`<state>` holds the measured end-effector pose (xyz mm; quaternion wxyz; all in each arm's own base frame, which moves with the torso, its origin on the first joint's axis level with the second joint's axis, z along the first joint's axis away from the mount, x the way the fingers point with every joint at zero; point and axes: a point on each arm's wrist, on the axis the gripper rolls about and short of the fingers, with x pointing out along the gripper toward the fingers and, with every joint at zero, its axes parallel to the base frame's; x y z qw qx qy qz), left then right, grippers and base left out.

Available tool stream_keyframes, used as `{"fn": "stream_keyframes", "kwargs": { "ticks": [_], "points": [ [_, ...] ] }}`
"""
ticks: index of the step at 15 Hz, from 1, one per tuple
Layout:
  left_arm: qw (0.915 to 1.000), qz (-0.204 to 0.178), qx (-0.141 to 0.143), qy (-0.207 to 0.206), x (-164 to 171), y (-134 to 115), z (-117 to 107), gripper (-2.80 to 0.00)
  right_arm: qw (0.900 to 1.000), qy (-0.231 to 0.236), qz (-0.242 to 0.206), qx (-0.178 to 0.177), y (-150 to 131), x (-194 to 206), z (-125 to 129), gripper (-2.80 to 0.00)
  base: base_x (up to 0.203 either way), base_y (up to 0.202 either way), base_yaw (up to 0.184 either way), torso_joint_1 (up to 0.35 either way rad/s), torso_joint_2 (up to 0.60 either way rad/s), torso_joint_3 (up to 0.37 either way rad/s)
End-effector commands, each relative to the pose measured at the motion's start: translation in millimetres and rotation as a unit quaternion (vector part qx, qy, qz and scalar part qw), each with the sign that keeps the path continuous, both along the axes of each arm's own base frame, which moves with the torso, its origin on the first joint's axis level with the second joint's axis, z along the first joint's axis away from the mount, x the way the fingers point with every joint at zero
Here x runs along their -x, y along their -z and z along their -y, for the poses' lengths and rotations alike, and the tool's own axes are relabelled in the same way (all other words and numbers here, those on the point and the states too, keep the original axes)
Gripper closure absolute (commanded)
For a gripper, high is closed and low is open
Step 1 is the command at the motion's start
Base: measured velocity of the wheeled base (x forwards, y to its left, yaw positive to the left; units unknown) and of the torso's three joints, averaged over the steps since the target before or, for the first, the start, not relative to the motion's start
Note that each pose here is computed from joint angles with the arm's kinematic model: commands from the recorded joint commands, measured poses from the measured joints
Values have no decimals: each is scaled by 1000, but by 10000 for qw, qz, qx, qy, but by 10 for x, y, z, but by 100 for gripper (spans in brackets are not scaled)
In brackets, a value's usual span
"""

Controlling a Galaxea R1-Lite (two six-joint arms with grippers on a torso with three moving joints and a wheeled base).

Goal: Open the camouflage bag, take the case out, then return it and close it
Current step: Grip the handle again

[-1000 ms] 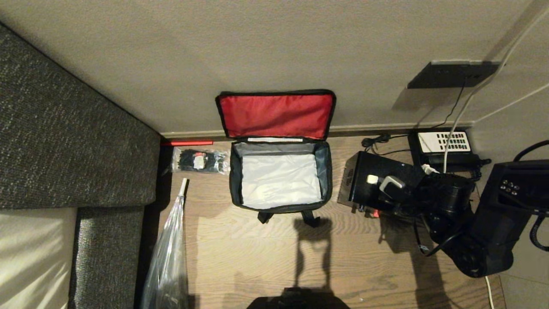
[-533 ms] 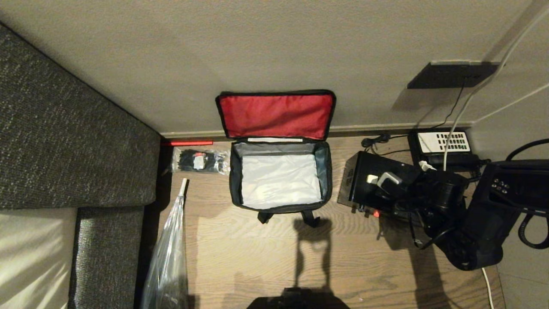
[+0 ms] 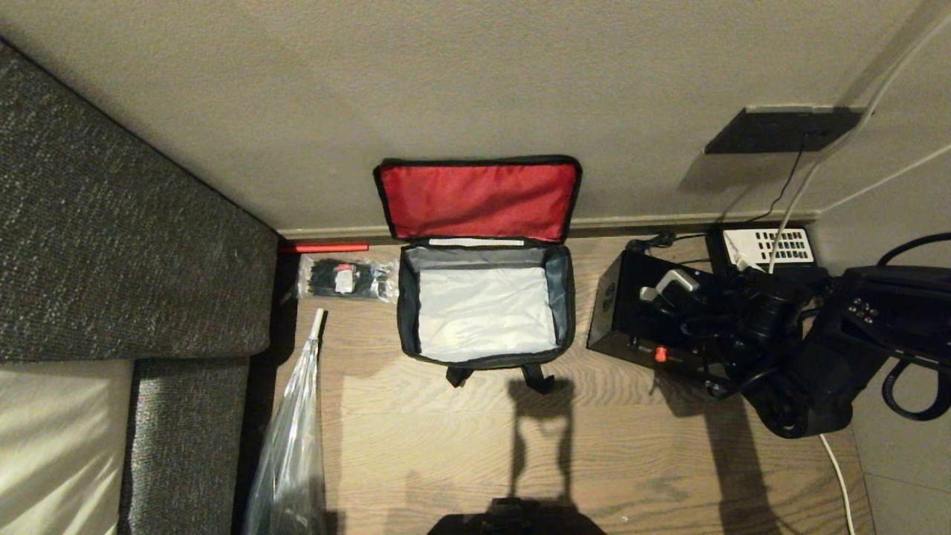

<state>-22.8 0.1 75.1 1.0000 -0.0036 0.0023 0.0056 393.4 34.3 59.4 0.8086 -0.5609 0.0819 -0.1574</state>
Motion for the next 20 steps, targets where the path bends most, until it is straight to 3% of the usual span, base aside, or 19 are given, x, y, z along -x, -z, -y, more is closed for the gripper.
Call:
{"fn": "stream_keyframes", "kwargs": {
  "ticks": [1, 10, 11, 12, 20],
  "points": [
    [10000, -7, 2, -5, -1, 9, 0, 0, 10000, 21, -4, 33, 38, -29, -6, -280, 0, 0, 0, 0, 0, 0],
    [10000, -7, 2, -5, -1, 9, 0, 0, 9997, 248, -11, 21, 153, -137, 1, -280, 0, 0, 0, 0, 0, 0],
    [10000, -13, 3, -5, -2, 9, 0, 0, 9997, 257, -8, 19, 157, -142, 6, -191, 0, 0, 0, 0, 0, 0],
    [10000, -7, 3, -5, -1, 9, 0, 0, 9996, 300, 1, 12, 162, -151, 6, 0, 0, 0, 0, 0, 0, 0],
    [10000, -12, 2, -5, -2, 9, 0, 0, 9991, 418, -35, -6, 206, -160, 7, 0, 0, 0, 0, 0, 0, 0]
  ]
}}
